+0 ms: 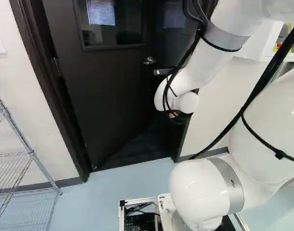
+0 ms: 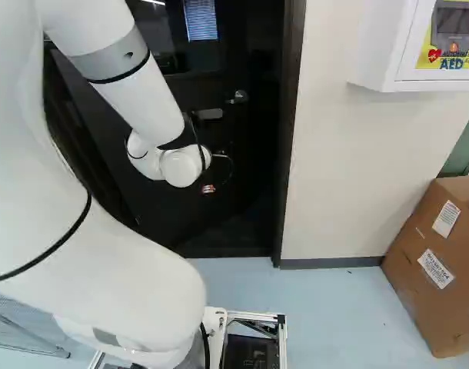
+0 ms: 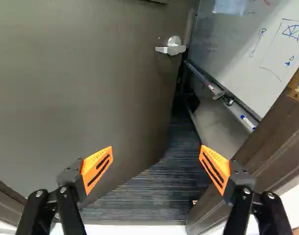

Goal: Open the door and move inside

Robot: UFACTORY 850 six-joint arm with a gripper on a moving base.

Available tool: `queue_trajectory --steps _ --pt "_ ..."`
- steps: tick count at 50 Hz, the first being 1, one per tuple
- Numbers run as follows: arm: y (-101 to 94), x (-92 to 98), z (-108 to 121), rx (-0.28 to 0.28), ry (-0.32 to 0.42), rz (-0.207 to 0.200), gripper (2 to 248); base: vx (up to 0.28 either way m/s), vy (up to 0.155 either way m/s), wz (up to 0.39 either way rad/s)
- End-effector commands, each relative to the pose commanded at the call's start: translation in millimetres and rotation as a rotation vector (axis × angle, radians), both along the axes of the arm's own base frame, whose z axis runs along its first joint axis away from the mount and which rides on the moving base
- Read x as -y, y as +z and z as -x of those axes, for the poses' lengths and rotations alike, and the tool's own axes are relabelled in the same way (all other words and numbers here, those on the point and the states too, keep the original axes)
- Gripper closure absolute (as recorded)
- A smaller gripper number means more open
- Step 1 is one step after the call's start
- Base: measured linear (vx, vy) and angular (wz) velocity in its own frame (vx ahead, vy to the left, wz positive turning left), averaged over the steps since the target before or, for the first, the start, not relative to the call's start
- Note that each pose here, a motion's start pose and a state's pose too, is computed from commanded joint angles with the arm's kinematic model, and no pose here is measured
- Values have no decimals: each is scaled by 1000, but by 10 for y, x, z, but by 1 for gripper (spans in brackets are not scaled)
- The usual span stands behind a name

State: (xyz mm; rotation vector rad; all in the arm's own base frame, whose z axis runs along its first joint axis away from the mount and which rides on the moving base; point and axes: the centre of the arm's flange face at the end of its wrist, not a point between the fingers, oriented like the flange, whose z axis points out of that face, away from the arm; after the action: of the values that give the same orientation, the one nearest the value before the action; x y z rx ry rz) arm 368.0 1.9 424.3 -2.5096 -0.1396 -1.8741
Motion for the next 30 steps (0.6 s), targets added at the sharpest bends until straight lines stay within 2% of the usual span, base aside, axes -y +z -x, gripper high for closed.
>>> queue_trajectory --steps 30 --pt "0 0 0 0 0 0 3 95 78 -14"
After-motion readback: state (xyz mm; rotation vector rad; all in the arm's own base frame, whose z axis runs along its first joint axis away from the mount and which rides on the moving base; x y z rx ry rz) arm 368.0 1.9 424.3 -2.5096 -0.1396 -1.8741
